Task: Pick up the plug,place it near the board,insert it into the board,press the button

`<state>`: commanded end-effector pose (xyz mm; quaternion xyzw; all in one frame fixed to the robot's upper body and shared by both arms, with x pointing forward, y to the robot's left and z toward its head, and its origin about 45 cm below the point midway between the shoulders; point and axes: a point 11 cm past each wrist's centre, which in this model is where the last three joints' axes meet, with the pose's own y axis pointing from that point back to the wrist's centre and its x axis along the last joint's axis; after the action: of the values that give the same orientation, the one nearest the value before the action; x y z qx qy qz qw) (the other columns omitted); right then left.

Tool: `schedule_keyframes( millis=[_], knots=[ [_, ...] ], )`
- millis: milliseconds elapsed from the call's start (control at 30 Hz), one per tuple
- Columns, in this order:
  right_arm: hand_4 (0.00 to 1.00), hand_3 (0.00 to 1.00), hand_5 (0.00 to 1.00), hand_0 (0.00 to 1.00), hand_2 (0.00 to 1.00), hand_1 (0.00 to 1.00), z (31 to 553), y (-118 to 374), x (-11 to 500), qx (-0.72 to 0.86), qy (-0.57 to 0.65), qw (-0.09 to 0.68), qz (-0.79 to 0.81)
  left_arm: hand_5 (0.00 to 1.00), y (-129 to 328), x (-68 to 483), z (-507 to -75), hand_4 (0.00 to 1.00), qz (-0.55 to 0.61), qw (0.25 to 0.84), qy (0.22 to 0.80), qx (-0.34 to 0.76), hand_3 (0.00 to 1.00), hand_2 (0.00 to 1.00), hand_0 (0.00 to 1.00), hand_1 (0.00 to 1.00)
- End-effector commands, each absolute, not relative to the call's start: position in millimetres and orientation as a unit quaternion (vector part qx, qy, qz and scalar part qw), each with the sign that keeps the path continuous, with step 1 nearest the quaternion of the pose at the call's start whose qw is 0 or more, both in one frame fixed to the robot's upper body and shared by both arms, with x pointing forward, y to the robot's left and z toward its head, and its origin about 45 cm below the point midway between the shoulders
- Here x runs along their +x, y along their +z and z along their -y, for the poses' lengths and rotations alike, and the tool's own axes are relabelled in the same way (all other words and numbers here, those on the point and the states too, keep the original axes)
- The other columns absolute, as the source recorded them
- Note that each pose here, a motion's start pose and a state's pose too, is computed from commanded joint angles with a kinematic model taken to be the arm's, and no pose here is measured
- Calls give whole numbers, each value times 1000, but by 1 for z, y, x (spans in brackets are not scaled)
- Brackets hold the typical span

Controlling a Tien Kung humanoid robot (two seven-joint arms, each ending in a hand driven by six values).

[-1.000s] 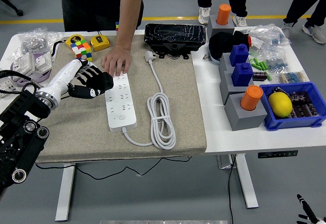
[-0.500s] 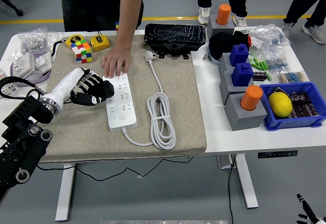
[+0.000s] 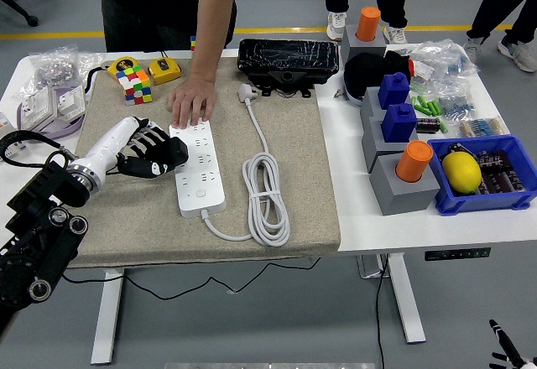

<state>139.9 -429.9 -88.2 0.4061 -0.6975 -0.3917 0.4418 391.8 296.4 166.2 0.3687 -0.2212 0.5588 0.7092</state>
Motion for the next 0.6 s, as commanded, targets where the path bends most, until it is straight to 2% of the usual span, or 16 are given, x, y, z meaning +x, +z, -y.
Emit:
schedule_keyframes(
  millis=[600],
  knots=[
    [998,843,998,995,803,868,430,-88,140,406,-392,441,698,2,161,394,-299,584,217,708,561,372,443,404,416,537]
  ],
)
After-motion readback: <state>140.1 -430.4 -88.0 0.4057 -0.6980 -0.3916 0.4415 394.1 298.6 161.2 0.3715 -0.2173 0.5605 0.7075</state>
